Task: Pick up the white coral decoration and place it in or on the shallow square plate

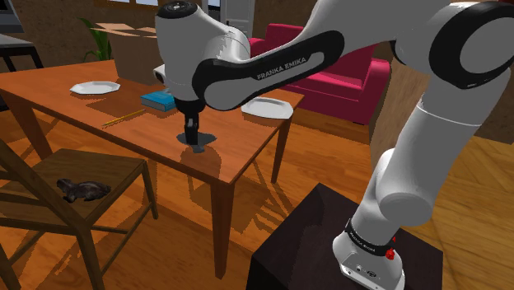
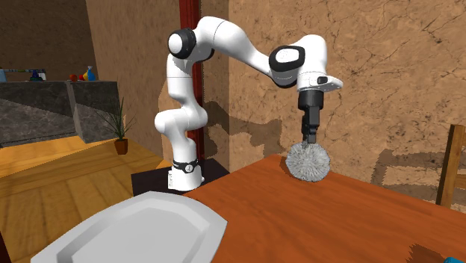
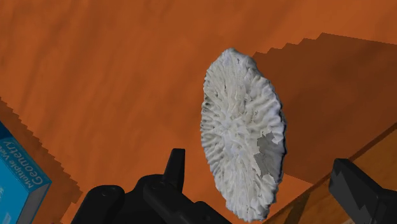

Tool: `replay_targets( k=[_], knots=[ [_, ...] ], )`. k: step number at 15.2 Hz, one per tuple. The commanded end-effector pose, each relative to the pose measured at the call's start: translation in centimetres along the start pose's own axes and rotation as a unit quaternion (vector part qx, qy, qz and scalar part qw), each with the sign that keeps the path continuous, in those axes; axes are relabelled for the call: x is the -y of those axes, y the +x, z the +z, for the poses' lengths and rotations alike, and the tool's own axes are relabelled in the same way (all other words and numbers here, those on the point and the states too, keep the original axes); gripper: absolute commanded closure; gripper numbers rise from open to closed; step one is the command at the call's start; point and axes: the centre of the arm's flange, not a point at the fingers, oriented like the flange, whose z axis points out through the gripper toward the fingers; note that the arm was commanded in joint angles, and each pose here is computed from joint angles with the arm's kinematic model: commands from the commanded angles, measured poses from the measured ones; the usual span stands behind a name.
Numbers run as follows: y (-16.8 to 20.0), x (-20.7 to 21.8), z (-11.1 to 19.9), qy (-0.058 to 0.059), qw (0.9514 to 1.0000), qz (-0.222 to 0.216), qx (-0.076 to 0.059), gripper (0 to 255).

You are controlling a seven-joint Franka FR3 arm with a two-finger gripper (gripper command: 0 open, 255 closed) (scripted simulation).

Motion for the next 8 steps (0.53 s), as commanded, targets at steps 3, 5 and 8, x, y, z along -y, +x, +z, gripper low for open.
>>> replay_targets(
  k=[3, 5, 8],
  knots=[
    [-0.03, -0.03, 1.88, 0.000, 1.0000, 0.000, 0.000, 0],
    [-0.03, -0.03, 1.88, 0.000, 1.0000, 0.000, 0.000, 0],
    [-0.03, -0.03, 1.88, 0.000, 1.0000, 0.000, 0.000, 0]
  ],
)
